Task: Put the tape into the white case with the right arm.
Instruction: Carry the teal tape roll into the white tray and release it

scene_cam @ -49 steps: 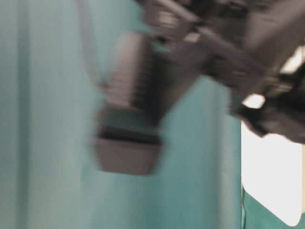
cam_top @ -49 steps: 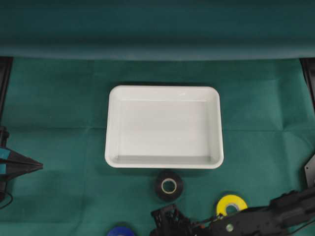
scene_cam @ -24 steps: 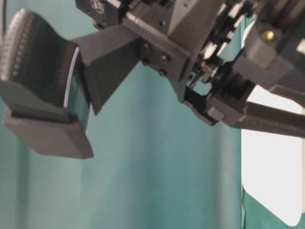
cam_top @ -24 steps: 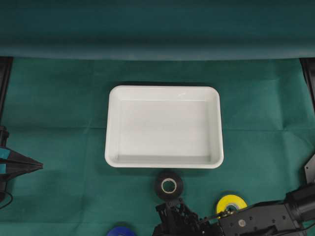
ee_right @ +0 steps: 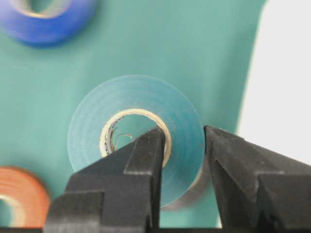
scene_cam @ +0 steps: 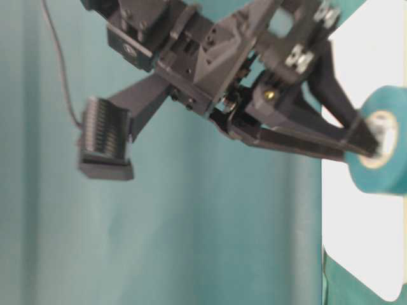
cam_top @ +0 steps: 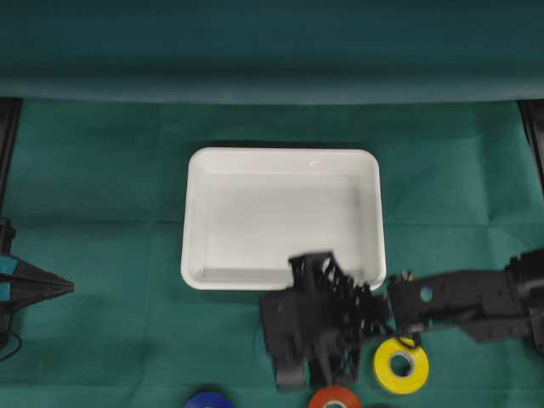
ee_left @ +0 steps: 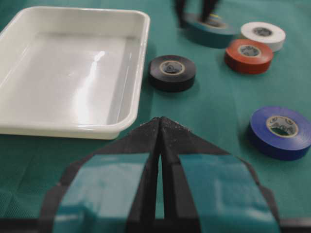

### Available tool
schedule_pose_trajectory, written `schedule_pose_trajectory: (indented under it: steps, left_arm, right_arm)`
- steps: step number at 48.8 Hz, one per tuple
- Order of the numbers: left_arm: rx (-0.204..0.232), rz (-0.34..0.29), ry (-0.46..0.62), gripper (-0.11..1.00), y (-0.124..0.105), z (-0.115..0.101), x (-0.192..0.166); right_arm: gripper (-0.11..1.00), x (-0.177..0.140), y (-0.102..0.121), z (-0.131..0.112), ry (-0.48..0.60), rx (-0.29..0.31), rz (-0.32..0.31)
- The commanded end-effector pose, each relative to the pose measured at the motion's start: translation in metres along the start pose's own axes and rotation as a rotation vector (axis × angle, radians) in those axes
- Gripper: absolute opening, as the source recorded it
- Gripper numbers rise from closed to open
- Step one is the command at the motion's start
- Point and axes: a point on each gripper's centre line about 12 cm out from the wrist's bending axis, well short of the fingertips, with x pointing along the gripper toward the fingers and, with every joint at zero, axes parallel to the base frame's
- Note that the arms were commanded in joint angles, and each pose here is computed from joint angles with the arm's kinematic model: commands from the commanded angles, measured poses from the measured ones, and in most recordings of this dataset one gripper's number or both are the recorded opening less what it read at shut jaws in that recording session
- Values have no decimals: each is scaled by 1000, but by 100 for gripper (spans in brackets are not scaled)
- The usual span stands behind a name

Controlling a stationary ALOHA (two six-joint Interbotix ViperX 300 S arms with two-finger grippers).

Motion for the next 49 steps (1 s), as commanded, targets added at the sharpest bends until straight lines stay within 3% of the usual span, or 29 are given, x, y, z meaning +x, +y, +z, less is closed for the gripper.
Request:
schedule_pose_trajectory:
  steps: [1,11,19,26,49]
  left_arm:
    - [-2,3,-8,0,0,5,1]
    - [-2,3,-8,0,0,5,1]
    - [-2,3,-8,0,0,5,1]
    - [0,3,-9,0,0,5,1]
    - [0,3,-9,0,0,5,1]
  right_arm:
    - [0,-13,-28,8,-40,35,-46]
    - [0,-8,-79,-4,-23,71,-143]
    - [0,-7,-101,-10,-43,89,-177]
    - [0,-6,-110,-14,-60,102,-185]
    - [0,2,-108,-19,-77,102,-173]
